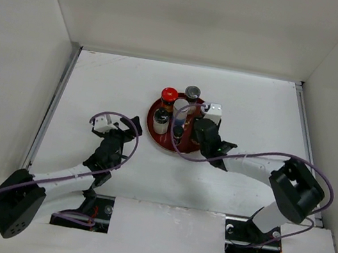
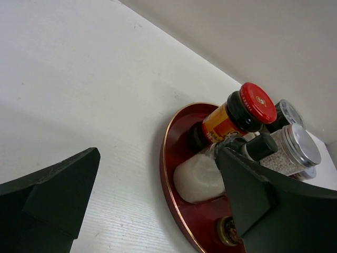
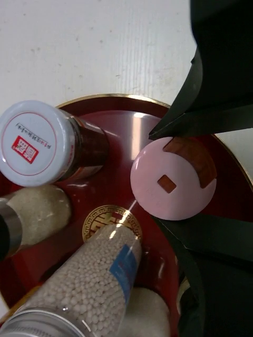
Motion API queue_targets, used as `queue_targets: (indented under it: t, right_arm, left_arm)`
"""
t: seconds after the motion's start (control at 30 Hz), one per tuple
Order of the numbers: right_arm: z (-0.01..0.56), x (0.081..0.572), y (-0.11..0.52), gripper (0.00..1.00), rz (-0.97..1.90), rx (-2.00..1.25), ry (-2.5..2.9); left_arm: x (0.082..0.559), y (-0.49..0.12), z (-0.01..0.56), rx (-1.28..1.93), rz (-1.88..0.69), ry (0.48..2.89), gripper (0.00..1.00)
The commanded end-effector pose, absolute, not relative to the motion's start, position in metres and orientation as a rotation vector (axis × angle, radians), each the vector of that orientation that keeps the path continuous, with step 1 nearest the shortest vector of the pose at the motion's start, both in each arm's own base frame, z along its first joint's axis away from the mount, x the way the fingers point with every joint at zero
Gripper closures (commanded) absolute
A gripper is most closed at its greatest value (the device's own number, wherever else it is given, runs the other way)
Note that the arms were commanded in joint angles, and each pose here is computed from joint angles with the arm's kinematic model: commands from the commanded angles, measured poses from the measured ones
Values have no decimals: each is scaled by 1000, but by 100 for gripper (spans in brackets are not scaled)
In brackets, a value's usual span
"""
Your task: Organize the condiment bottles
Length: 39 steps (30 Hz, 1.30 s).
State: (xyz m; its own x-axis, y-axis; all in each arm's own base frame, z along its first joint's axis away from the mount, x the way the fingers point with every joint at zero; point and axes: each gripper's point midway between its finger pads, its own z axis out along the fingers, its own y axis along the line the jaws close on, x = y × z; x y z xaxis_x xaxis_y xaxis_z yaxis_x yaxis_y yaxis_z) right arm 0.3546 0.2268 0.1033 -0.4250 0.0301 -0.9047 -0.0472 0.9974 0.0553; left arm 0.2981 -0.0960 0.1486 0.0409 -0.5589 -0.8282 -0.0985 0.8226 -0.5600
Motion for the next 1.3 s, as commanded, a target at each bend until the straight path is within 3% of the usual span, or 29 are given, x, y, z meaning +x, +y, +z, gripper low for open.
queue_targets:
  t: [0.0, 0.17, 0.43, 0.77, 1.27]
  right_arm:
    - [141, 367, 254, 46, 215, 37, 1904]
    - [159, 357, 250, 0, 248, 44, 1868]
    - [209, 326, 199, 0, 290, 152, 1734]
    - [198, 294, 84, 0, 211, 506, 1606]
    - [152, 298, 80, 0, 281, 590, 1760]
  left_arm:
    - [297, -90, 154, -590, -391, 1468, 0]
    - [300, -89, 152, -593, -376, 1475, 0]
    - [300, -92, 159, -583, -389, 1471, 0]
    - [299, -83, 191, -619, -240, 1591, 0]
    - [276, -85, 257, -577, -329, 1624, 0]
